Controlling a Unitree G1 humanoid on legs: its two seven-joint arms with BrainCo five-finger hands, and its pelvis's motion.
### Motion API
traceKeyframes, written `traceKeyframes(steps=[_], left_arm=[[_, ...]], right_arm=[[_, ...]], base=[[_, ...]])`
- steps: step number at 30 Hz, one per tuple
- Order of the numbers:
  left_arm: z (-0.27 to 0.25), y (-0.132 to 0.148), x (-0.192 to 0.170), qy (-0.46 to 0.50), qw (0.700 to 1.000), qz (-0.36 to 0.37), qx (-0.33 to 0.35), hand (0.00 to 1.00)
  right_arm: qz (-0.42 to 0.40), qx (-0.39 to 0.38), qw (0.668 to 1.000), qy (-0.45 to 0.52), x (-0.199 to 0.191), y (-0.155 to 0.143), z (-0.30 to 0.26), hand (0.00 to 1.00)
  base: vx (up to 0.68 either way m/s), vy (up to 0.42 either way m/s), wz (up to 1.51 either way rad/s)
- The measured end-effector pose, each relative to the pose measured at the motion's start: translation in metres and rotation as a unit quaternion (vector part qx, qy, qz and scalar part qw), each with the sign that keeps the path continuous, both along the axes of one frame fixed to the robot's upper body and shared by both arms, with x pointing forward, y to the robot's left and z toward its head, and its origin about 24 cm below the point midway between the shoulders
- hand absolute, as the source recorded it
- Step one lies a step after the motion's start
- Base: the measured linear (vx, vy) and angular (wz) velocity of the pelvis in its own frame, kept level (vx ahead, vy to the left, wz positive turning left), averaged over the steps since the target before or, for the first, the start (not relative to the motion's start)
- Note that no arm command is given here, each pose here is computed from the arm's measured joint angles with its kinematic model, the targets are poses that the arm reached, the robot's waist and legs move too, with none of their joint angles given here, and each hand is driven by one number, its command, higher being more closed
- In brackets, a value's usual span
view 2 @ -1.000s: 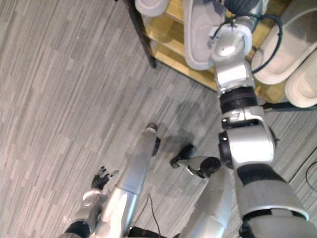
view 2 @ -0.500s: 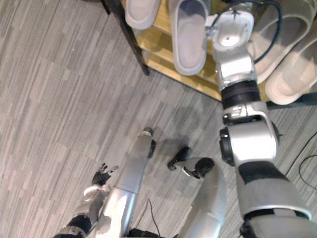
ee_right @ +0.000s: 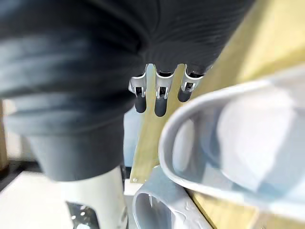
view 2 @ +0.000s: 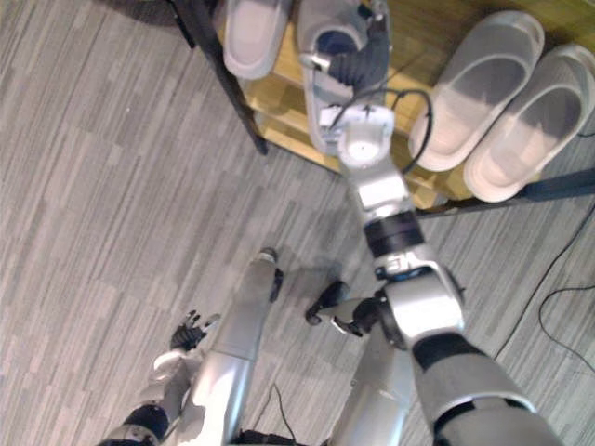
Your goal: Organize the slippers on the shoe rack
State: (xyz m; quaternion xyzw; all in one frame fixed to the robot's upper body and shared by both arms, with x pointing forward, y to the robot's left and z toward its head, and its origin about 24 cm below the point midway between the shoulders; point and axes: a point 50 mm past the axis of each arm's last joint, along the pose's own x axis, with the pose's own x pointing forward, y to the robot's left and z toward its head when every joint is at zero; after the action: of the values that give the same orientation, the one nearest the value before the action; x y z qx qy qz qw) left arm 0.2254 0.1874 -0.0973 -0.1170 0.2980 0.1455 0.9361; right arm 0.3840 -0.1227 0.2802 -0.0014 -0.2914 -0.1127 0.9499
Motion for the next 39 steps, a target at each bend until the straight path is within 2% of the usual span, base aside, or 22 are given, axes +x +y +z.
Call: traceKeyframes(steps=[8,17,24,30,39], left_arm=[[-0.001,0.007,-0.003,0.008,1.000,0.021,-0.005,0.00],[-0.001,0.011,-0.004,0.006,0.999,0.046,-0.017,0.00],[-0.001,0.014,-0.004,0.004,0.998,0.063,-0.025,0.00],[-0.001,0.017,-0.003,0.005,0.997,0.076,-0.031,0.00],[0.000,0.017,-0.002,0.004,0.996,0.079,-0.035,0.00]], right_arm=[[-0.005,0.087,0.995,0.037,-0.010,0.001,-0.042,0.00],[-0.031,0.103,0.992,0.062,-0.011,-0.004,-0.062,0.00],[-0.009,0.104,0.992,0.073,-0.011,-0.003,-0.069,0.00],[0.038,0.146,0.986,0.071,-0.012,0.010,-0.071,0.00],[0.065,0.189,0.977,0.069,-0.013,0.012,-0.071,0.00]], base=[[0.00,0.042,-0.05],[0.00,0.015,-0.02],[0.00,0.000,0.00],[0.00,0.000,0.00],[0.00,0.003,0.01]])
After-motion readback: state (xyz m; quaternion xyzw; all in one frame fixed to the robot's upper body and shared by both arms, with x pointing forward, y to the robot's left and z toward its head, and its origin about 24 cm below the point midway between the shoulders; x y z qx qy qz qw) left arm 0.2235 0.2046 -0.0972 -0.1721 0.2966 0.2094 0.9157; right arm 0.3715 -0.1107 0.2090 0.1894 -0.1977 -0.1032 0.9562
